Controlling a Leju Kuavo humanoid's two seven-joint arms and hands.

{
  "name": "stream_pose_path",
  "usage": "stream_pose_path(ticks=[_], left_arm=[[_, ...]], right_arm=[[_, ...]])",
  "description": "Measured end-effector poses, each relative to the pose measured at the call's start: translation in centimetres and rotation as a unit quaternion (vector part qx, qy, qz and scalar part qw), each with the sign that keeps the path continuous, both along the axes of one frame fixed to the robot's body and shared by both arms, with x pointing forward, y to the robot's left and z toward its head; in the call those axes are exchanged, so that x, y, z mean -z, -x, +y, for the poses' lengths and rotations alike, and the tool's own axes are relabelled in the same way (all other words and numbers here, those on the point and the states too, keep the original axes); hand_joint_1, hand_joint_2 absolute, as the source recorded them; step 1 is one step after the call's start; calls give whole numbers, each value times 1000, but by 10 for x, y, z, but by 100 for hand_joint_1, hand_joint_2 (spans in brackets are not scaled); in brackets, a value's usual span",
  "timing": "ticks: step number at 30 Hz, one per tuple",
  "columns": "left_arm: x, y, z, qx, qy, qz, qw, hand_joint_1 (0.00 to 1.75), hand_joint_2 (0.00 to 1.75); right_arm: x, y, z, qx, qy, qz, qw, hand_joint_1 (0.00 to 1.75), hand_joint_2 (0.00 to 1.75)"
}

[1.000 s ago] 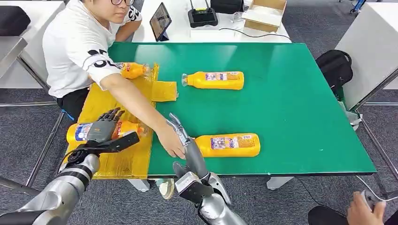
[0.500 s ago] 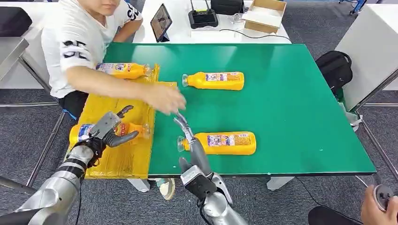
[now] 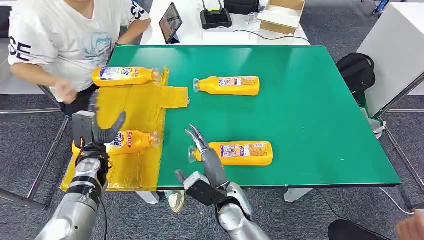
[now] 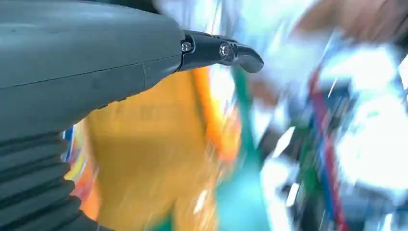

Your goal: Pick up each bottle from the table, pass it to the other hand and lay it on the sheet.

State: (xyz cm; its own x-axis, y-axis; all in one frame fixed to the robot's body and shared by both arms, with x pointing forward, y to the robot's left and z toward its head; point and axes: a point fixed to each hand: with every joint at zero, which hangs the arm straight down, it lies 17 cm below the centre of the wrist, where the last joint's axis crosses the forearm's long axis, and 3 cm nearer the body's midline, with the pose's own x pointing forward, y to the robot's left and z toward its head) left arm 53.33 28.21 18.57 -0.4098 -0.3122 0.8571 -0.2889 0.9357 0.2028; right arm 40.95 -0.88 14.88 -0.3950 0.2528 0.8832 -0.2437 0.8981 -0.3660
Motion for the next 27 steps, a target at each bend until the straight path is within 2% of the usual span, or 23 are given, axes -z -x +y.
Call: stream_pose_path(ticks=[3,7,12,19,27], left_arm=[[-22,21,9,-48,-27,-48,997,0,175],[-29,37,6,-48,-29,-66,996,0,175],[-32,47,3,-47,-30,-75,996,0,175],[-17,56,-14,-21,-17,-60,998,0,175],[0,62,-31,5,-3,-40,999,0,175]], right_arm=[[6,-13,-20,22,44,-6,999,0,175],[10,-32,-48,52,104,-11,993,0,175],[10,-42,-69,66,127,-14,990,0,175],[38,-56,-94,60,200,37,977,0,175],[84,-57,-120,42,251,99,962,0,175]])
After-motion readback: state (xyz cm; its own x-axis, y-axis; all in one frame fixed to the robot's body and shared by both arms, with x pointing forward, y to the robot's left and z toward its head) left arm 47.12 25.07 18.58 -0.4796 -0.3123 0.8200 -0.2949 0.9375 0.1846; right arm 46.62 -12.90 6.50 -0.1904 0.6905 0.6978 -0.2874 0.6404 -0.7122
